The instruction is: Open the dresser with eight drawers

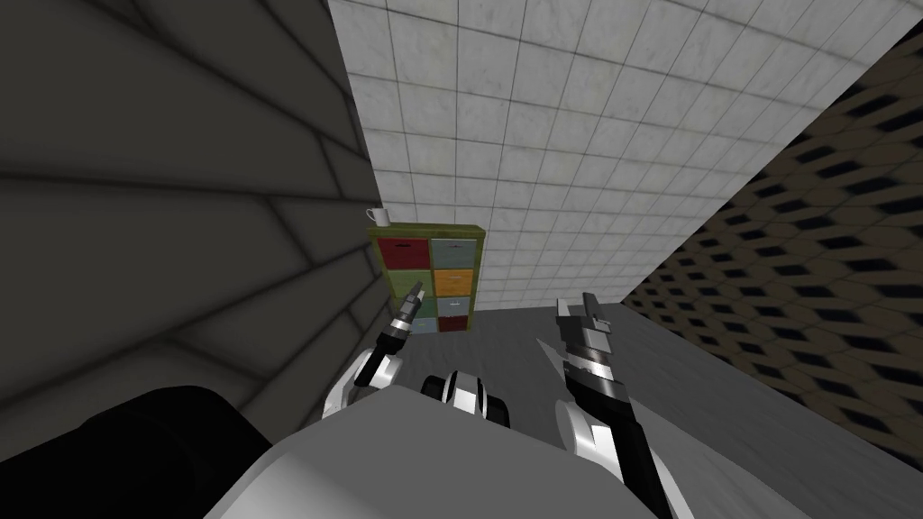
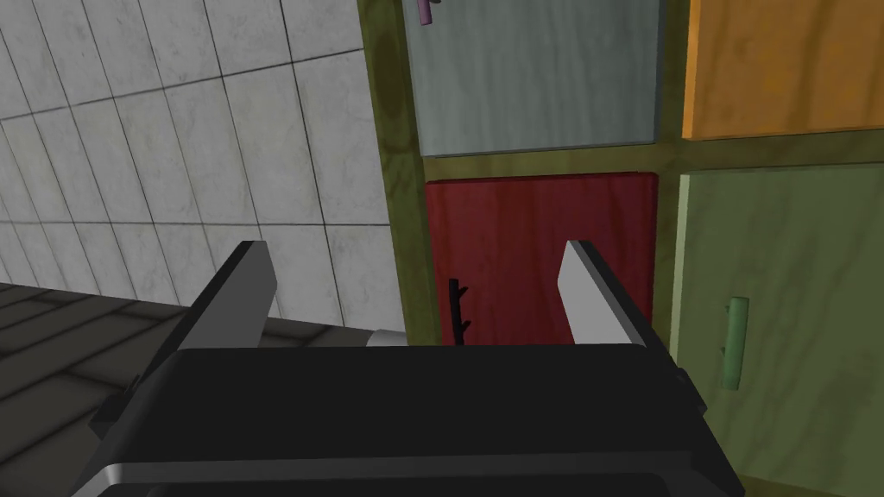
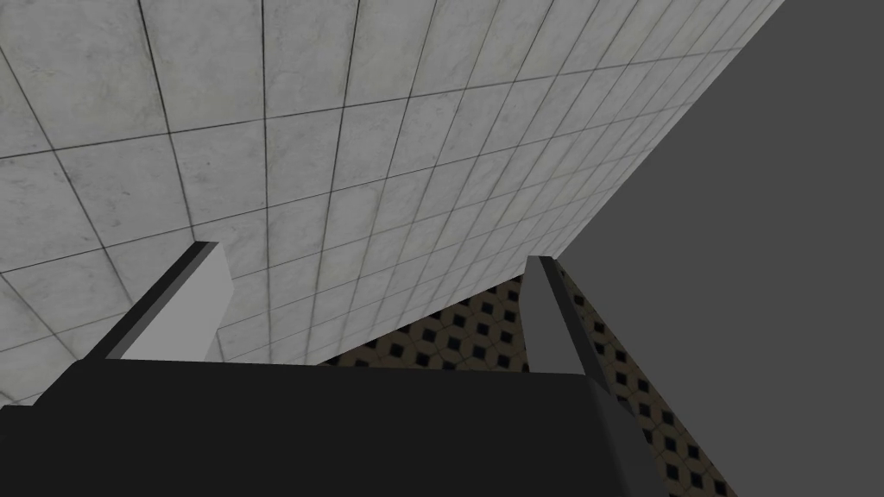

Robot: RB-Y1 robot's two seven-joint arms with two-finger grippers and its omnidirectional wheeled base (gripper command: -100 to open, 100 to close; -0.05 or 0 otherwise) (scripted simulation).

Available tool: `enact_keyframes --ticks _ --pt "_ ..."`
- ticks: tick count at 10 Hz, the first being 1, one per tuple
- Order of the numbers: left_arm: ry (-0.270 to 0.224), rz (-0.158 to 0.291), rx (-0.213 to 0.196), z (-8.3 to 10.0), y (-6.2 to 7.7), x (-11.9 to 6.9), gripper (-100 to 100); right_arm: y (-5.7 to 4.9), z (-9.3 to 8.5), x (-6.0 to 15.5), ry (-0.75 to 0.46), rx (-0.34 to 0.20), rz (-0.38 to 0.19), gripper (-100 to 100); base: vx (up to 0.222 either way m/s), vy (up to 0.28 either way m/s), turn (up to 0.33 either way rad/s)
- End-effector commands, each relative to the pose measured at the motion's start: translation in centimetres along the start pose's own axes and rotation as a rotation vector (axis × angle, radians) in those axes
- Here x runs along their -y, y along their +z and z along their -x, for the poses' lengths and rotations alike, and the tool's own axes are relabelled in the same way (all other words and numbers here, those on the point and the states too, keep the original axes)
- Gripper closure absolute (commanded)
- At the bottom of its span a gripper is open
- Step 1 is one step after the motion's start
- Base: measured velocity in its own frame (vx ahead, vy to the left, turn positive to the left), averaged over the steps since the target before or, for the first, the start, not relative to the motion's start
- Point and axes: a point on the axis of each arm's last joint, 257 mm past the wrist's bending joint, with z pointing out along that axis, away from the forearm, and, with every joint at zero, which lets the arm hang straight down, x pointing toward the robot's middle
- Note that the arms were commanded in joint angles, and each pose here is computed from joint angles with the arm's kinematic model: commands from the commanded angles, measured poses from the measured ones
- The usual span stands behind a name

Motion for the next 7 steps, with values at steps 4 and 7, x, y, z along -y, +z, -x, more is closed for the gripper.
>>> enact_keyframes --ticks 4,7 --pt "0.003 0.062 -0.002 0.2 -0.5 -3.9 -100 0.0 0.0 0.0 0.000 0.000 0.000 0 0.089 -0.031 0.007" --pt "0.004 0.099 0.001 0.4 -1.0 -6.2 -100 0.0 0.0 0.0 0.000 0.000 0.000 0 0.099 -0.018 0.008"
